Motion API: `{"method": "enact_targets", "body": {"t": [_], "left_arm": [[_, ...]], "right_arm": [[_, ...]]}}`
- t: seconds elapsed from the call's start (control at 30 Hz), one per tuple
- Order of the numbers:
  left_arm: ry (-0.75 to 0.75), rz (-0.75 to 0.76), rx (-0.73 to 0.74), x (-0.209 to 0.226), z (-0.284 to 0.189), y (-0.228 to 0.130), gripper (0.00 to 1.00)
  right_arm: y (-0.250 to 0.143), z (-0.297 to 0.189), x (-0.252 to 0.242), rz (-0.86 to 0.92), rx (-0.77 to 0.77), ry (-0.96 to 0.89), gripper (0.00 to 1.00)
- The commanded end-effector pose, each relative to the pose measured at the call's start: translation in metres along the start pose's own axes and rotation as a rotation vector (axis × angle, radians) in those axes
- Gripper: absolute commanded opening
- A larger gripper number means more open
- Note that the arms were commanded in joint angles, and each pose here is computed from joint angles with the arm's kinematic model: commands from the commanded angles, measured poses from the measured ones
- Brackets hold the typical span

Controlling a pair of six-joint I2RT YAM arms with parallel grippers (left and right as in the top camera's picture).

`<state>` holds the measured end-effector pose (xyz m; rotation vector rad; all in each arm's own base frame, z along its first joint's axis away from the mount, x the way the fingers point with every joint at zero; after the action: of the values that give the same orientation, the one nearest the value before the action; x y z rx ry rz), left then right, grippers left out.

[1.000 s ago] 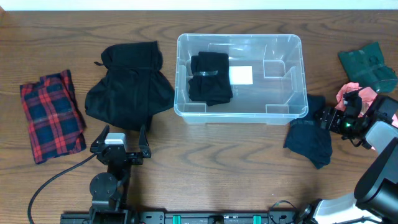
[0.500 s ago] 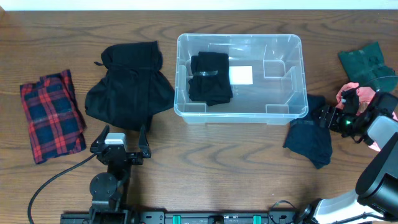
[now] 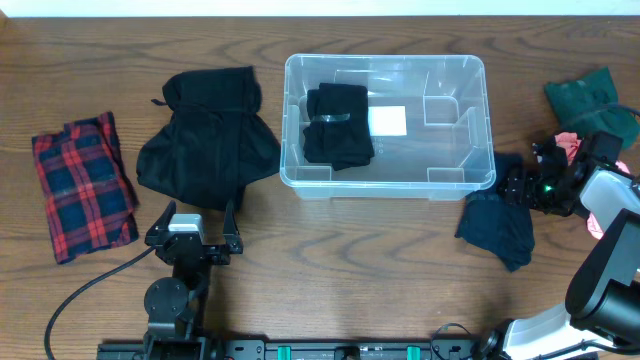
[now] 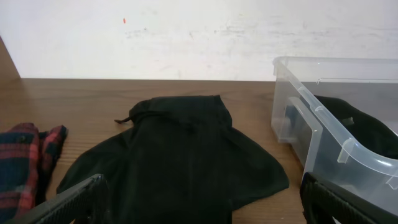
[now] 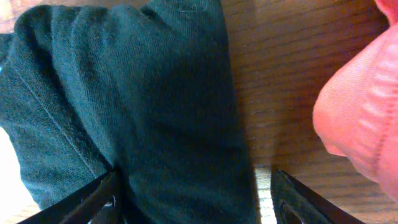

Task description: Pack container

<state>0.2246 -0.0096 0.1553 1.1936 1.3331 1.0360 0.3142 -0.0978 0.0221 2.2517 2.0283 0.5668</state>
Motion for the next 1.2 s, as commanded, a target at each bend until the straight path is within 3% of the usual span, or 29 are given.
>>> {"method": "enact_targets", "body": {"t": [0.0,0.23,0.43,0.67,0.93,1.1,1.17], "left_arm": [[0.03,0.009,0.046,0.005,0.001,-0.015,0.98],[0.03,0.009,0.046,0.005,0.001,-0.015,0.98],[0.03,0.009,0.046,0.005,0.001,-0.015,0.98],[0.03,0.009,0.046,0.005,0.001,-0.015,0.98],[0.03,0.009,0.046,0.005,0.001,-0.015,0.98],[0.03,0.009,0.046,0.005,0.001,-0.015,0.98],[0.03,0.009,0.046,0.005,0.001,-0.015,0.98]], "right_arm": [[-0.021,0.016,0.001,-0.013,0.093,-0.009,0.74],[0.0,0.001,0.021,-0.028,0.042,0.125,0.8],[0.019,-0.028,0.015,0.011,0.034,0.056,0.82],[0.007,-0.025,0.003,0.046,0.084,-0.029,0.87],[-0.005,-0.022,0.007,0.09,0.125,-0.014,0.8],[-0.005,-0.022,0.009,0.054,0.123,0.001,0.7],[-0.004,-0.02,0.008,0.042,0.12,0.001,0.71]]}}
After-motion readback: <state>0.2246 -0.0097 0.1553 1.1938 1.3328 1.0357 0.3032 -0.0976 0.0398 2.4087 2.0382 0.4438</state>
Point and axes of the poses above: each gripper's point midway between its finger pads, its own z axis out along the fingers, its own x axis along the line the jaws close on, y = z × x, the point moved 2 cm from there along -z, back along the fingers, and after that the axes turned 6 degrees about -z, right-handed, at the moved point
